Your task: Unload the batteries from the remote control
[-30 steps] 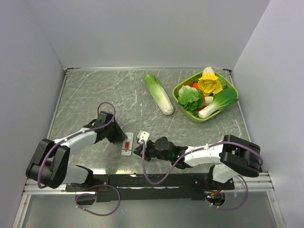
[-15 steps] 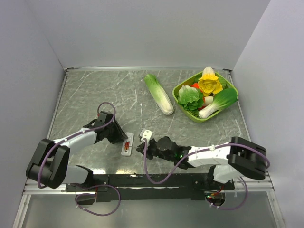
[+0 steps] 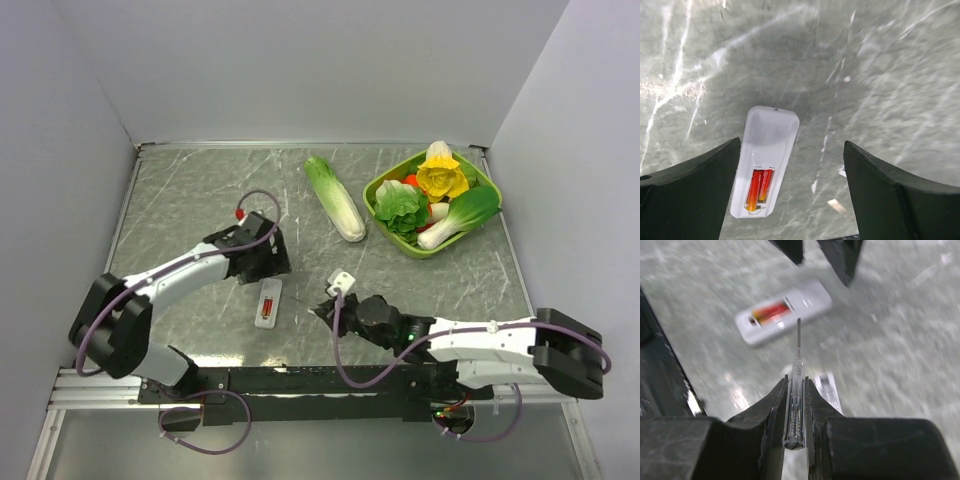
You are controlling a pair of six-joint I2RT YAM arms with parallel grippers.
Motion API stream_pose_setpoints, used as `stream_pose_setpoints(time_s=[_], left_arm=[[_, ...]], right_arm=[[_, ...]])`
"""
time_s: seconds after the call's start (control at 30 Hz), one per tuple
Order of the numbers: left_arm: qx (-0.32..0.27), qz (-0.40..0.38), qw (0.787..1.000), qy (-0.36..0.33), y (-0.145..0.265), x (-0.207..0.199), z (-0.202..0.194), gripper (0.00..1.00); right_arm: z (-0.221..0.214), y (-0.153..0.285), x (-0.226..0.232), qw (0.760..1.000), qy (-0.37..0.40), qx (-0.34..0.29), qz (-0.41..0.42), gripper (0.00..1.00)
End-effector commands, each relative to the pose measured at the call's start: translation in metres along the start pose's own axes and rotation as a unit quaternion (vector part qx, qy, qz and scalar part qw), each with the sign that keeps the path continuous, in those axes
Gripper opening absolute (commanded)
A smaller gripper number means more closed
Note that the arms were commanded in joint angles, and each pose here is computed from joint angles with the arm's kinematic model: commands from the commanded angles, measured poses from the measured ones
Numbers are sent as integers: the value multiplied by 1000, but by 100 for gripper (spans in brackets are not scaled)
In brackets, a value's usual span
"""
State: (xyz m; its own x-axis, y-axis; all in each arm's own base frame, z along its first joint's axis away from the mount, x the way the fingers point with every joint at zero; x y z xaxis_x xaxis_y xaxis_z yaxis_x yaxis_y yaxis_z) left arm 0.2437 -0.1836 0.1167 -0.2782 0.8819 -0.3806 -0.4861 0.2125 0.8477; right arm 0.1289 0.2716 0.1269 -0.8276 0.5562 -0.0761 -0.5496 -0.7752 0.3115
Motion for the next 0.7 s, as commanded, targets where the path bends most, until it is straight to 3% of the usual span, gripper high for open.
stream_pose_setpoints(time_s=[0.0, 0.23, 0.5, 0.67], left_arm=[[-3, 86, 995, -48, -5, 13, -11, 87], [9, 117, 991, -62, -20, 19, -17, 82], [31, 122, 990, -65, -37, 14, -22, 77], [39, 138, 988, -63, -44, 18, -25, 66]], right_arm=[[-11, 23, -14, 997, -55, -3, -56, 0], [-9, 54, -29, 991, -88, -56, -85, 0], [-11, 62, -33, 990, -83, -67, -89, 0], [-9, 64, -33, 990, -84, -76, -88, 0]])
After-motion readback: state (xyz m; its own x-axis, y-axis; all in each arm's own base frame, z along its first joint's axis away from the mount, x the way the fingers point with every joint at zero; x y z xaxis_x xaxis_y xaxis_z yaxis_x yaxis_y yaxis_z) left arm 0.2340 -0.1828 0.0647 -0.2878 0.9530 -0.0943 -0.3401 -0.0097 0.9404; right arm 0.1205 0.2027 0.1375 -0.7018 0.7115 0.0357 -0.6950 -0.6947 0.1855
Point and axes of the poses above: each gripper's point midway between its finger pads, its own y axis back along the fingers, its own x axis along the line the jaws close on, z = x × y, the point moved 5 cm from there along y, back along the fingers, and after that the axes turned 8 degrees about y, right-handed, at the moved point
